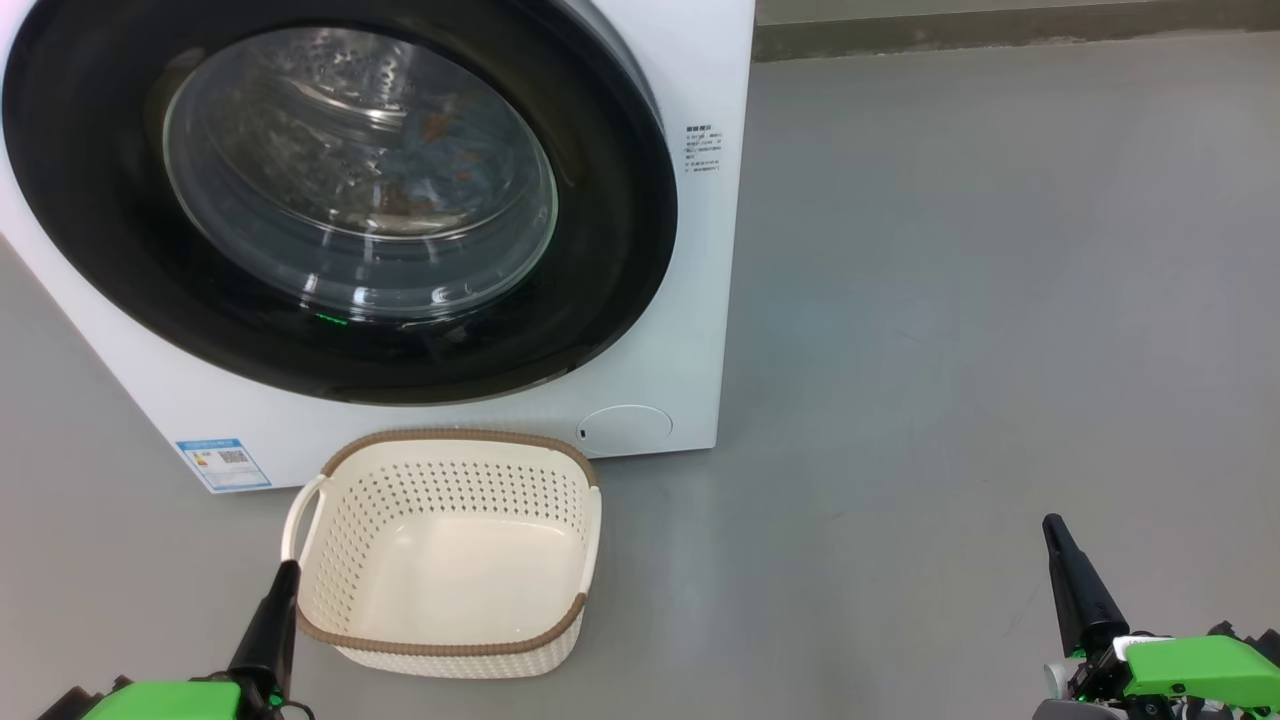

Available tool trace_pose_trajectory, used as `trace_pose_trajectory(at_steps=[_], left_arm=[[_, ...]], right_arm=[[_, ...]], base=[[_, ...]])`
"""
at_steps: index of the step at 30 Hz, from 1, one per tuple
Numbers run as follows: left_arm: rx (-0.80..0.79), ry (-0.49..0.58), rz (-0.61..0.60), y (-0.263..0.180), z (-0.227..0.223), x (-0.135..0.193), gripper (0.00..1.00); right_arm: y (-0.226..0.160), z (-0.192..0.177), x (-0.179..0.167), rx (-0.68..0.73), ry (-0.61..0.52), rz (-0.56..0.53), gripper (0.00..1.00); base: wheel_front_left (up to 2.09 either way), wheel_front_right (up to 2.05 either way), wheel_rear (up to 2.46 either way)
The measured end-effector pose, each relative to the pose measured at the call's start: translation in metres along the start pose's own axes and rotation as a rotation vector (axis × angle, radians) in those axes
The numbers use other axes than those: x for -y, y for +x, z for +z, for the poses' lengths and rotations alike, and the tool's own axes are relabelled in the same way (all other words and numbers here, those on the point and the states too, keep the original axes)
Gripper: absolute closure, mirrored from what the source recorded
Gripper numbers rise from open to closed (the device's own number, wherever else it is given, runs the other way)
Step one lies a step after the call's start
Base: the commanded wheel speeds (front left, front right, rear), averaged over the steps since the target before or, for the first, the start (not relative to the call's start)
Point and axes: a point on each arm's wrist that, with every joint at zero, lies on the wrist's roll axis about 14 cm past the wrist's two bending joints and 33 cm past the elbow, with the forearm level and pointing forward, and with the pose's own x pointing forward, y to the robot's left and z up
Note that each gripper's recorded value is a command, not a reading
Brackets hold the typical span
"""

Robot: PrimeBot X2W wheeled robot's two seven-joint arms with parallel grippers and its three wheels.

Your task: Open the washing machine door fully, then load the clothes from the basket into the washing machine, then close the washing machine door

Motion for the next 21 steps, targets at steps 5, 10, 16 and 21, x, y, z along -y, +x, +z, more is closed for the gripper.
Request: trace_pose_trajectory(at_steps=[5, 10, 16, 21], left_arm=[[0.000, 0.000, 0.000, 0.0000, 0.0000, 0.0000, 1.00], [0.000, 0.000, 0.000, 0.0000, 0.0000, 0.0000, 1.00], [0.000, 0.000, 0.000, 0.0000, 0.0000, 0.0000, 1.00], [0.000, 0.000, 0.000, 0.0000, 0.0000, 0.0000, 1.00]], right_arm=[[0.0000, 0.0002, 0.0000, 0.001, 0.001, 0.000, 1.00], [-0.0001, 0.0001, 0.0000, -0.001, 0.002, 0.000, 1.00], [-0.0001, 0.0003, 0.0000, 0.000, 0.002, 0.000, 1.00], [-0.0001, 0.0006, 0.0000, 0.000, 0.002, 0.000, 1.00]], base=[[0.00, 0.00, 0.00], [0.00, 0.00, 0.00], [0.00, 0.00, 0.00], [0.00, 0.00, 0.00]])
